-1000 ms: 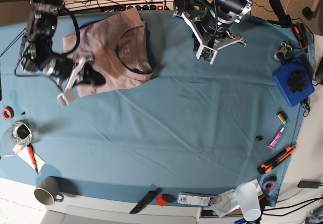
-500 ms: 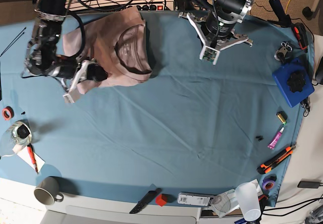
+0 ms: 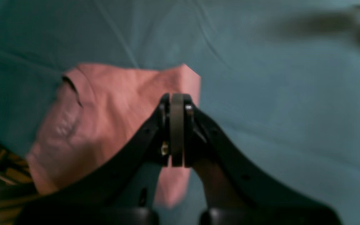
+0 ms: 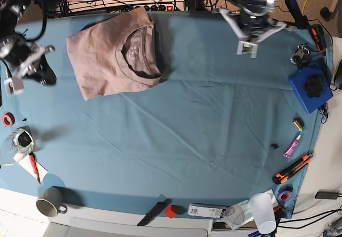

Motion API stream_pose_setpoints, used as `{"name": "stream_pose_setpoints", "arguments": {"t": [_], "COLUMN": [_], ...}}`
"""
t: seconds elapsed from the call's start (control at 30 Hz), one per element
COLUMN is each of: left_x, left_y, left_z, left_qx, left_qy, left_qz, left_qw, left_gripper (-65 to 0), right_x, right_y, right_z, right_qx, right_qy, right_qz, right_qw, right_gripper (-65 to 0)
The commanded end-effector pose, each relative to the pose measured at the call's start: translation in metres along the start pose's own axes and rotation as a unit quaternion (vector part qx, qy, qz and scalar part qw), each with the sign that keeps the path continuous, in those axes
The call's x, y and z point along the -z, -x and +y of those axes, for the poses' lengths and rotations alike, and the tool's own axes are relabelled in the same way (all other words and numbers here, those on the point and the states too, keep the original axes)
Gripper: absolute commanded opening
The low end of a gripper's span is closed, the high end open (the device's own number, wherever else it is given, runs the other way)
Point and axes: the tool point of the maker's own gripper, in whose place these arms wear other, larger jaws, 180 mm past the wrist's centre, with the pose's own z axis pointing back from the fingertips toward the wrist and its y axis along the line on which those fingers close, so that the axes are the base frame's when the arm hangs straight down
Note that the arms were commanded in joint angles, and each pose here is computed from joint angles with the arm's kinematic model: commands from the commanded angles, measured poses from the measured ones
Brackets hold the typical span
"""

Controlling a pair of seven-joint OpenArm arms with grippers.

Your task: Fold the T-shirt properly

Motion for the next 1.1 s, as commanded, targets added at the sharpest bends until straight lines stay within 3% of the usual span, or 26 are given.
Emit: {"name": "stream_pose_setpoints", "arguments": {"t": [0.0, 0.27, 0.53, 0.73, 0.93, 1.07], "left_x": [-0.003, -0.013, -0.043, -0.063, -0.074, -0.062], "left_y": [0.001, 0.069, 0.133, 0.165, 0.176, 0.196], "left_z": [0.008, 0.052, 0.058, 0.051, 0.042, 0.035], "left_qx": [-0.009, -0.062, -0.095, -0.092, -0.104, -0.112], "left_qy": [-0.005, -0.009, 0.001, 0.014, 0.033, 0.048], "left_qz": [-0.003, 0.09, 0.174, 0.225, 0.239, 0.254], "left_qw": [1.0, 0.994, 0.98, 0.97, 0.965, 0.959], "left_gripper": [-65.0, -65.0, -65.0, -65.0, -65.0, -65.0], "right_x": [-0.009, -0.029, -0.05, -0.066, -0.074, -0.074], "right_y": [-0.004, 0.049, 0.112, 0.17, 0.2, 0.235], "right_z": [-0.002, 0.011, 0.033, 0.052, 0.068, 0.074], "right_qx": [-0.01, 0.032, 0.084, 0.141, 0.191, 0.233], "right_qy": [0.007, -0.013, -0.025, 0.002, -0.002, -0.012], "right_qz": [-0.006, 0.06, 0.144, 0.209, 0.233, 0.271], "right_qw": [0.9999, 0.9976, 0.9856, 0.9677, 0.9536, 0.934], "right_gripper": [-65.0, -65.0, -65.0, -65.0, -65.0, -65.0]}}
